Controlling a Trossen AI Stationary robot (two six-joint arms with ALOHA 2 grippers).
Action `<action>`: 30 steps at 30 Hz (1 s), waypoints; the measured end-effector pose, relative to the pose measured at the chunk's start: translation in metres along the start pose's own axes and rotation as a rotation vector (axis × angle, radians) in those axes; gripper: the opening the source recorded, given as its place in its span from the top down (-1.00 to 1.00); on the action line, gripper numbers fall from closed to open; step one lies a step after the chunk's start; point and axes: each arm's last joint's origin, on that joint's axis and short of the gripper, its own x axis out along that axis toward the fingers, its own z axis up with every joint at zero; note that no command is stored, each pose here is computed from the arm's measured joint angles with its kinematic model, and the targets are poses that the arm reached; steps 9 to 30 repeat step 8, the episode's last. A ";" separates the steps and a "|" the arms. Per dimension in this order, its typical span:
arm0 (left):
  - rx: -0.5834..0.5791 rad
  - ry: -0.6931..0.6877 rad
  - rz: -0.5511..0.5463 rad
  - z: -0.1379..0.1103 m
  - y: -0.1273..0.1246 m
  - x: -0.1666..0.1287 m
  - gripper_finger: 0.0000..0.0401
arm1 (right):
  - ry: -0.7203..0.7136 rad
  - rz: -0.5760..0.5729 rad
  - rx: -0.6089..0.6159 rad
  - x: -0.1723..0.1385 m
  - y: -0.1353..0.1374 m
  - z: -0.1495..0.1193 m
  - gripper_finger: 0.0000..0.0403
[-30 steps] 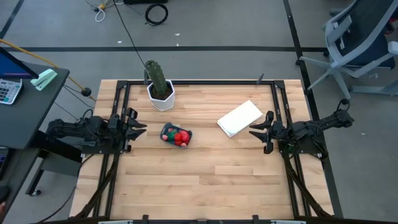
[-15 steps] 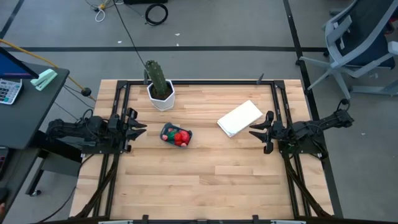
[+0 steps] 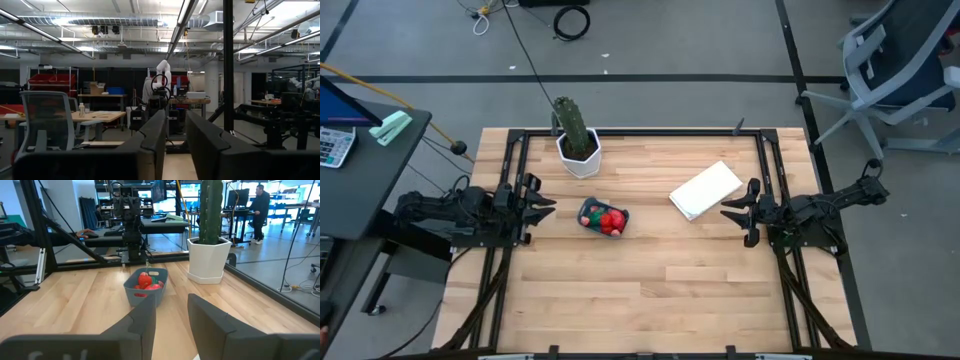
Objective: Pick and placing Produce into tupperware
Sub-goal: Return to Home Position
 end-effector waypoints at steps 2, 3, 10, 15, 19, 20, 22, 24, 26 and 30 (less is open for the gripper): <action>0.000 0.000 0.000 0.000 0.000 0.000 0.57 | 0.000 0.000 0.000 0.000 0.000 0.000 0.40; 0.000 0.000 0.000 0.000 0.000 0.000 0.57 | 0.000 0.000 0.000 0.000 0.000 0.000 0.40; 0.000 0.000 0.000 0.000 0.000 0.000 0.58 | 0.000 0.000 0.000 0.000 0.000 0.000 0.40; 0.000 0.000 0.000 0.000 0.000 0.000 0.58 | 0.000 0.000 0.000 0.000 0.000 0.000 0.40; 0.000 0.000 0.000 0.000 0.000 0.000 0.58 | 0.000 0.000 0.000 0.000 0.000 0.000 0.40; 0.000 0.000 0.000 0.000 0.000 0.000 0.58 | 0.000 0.000 0.000 0.000 0.000 0.000 0.40; 0.000 0.000 0.000 0.000 0.000 0.000 0.58 | 0.000 0.000 0.000 0.000 0.000 0.000 0.40; 0.000 0.000 0.000 0.000 0.000 0.000 0.58 | 0.000 0.000 0.000 0.000 0.000 0.000 0.40; 0.000 0.000 0.000 0.000 0.000 0.000 0.58 | 0.000 0.000 0.000 0.000 0.000 0.000 0.40; 0.000 0.000 0.000 0.000 0.000 0.000 0.58 | 0.000 0.000 0.000 0.000 0.000 0.000 0.40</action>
